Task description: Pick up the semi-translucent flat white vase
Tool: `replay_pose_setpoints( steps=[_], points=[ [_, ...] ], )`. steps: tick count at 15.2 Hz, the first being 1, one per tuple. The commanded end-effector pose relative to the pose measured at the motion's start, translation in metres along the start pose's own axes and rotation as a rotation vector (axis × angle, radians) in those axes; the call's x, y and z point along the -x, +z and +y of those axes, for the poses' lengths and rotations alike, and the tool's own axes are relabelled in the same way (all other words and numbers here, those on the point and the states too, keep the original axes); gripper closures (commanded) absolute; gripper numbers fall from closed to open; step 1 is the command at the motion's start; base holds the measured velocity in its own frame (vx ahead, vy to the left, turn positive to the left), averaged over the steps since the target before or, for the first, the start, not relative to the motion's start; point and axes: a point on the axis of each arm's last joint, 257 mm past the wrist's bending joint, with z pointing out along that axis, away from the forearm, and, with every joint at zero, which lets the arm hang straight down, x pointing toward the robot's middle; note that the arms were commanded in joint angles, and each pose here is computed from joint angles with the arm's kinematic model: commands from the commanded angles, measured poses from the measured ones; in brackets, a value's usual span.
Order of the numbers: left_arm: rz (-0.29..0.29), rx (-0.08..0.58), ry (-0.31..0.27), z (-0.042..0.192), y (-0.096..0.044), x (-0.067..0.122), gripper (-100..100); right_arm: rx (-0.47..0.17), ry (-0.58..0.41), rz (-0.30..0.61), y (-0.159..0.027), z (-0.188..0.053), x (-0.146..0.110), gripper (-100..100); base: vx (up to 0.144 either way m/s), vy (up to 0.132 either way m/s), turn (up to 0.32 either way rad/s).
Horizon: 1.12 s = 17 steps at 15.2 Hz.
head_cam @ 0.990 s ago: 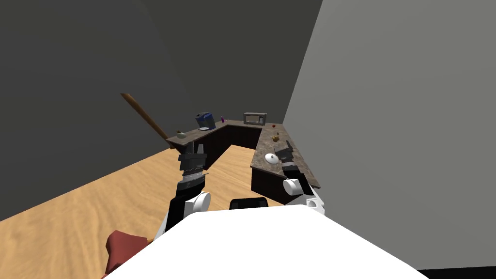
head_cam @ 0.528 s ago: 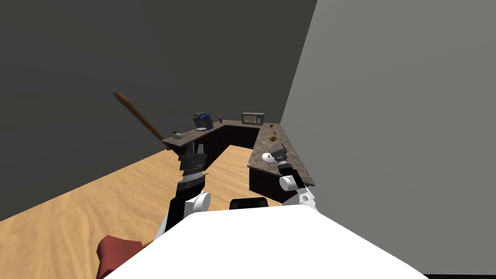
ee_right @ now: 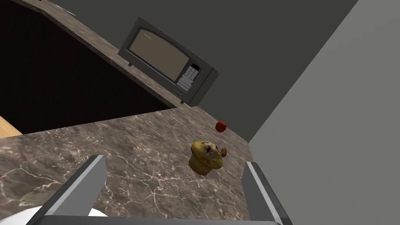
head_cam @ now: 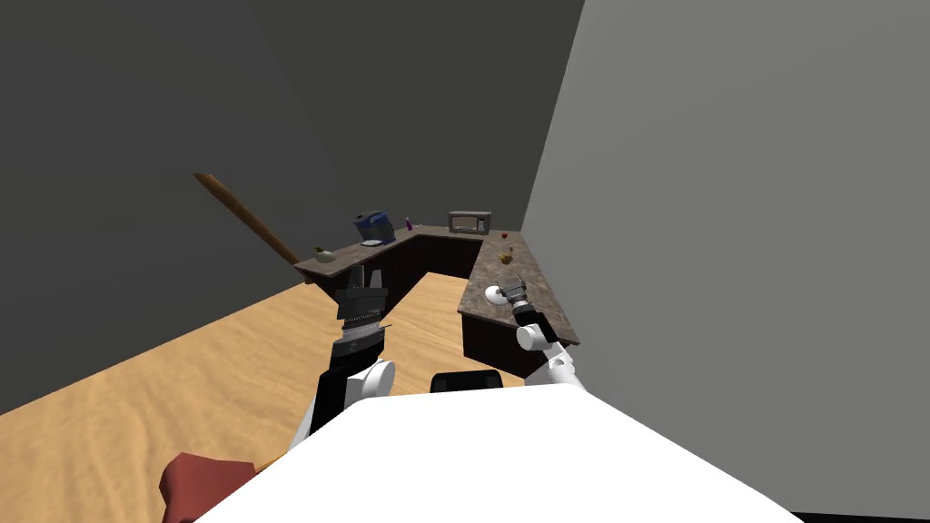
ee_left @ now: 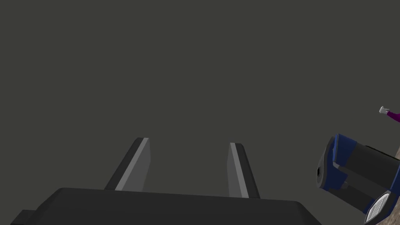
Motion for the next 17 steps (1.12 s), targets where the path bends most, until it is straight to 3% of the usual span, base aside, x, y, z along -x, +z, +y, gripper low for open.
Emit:
replay_pose_setpoints(
  steps=[1, 4, 5, 7, 8, 11, 12, 17],
  points=[
    [0.0, 0.0, 0.0, 0.0, 0.0, 0.0, 0, -0.035, 0.089, -0.036, 0.007, -0.019, 0.011, -100, -0.014, -0.047, -0.04],
    [0.0, 0.0, 0.0, 0.0, 0.0, 0.0, 0, -0.077, 0.211, -0.082, 0.013, -0.043, 0.023, -100, -0.01, -0.051, -0.053],
    [0.0, 0.0, 0.0, 0.0, 0.0, 0.0, 0, -0.078, 0.211, -0.084, 0.013, -0.043, 0.024, -100, -0.004, -0.041, -0.025],
    [0.0, 0.0, 0.0, 0.0, 0.0, 0.0, 0, -0.117, 0.325, -0.129, 0.017, -0.068, 0.033, -100, -0.007, -0.043, -0.048],
    [0.0, 0.0, 0.0, 0.0, 0.0, 0.0, 0, -0.117, 0.325, -0.129, 0.017, -0.068, 0.033, -100, -0.008, -0.048, -0.041],
    [0.0, 0.0, 0.0, 0.0, 0.0, 0.0, 0, -0.166, 0.476, -0.189, 0.022, -0.103, 0.042, -100, -0.005, -0.06, -0.053],
    [0.0, 0.0, 0.0, 0.0, 0.0, 0.0, 0, -0.166, 0.476, -0.189, 0.022, -0.103, 0.042, -100, -0.004, -0.054, -0.025],
    [0.0, 0.0, 0.0, 0.0, 0.0, 0.0, 0, -0.22, 0.658, -0.259, 0.023, -0.148, 0.043, -100, -0.007, -0.045, -0.039]
  ],
)
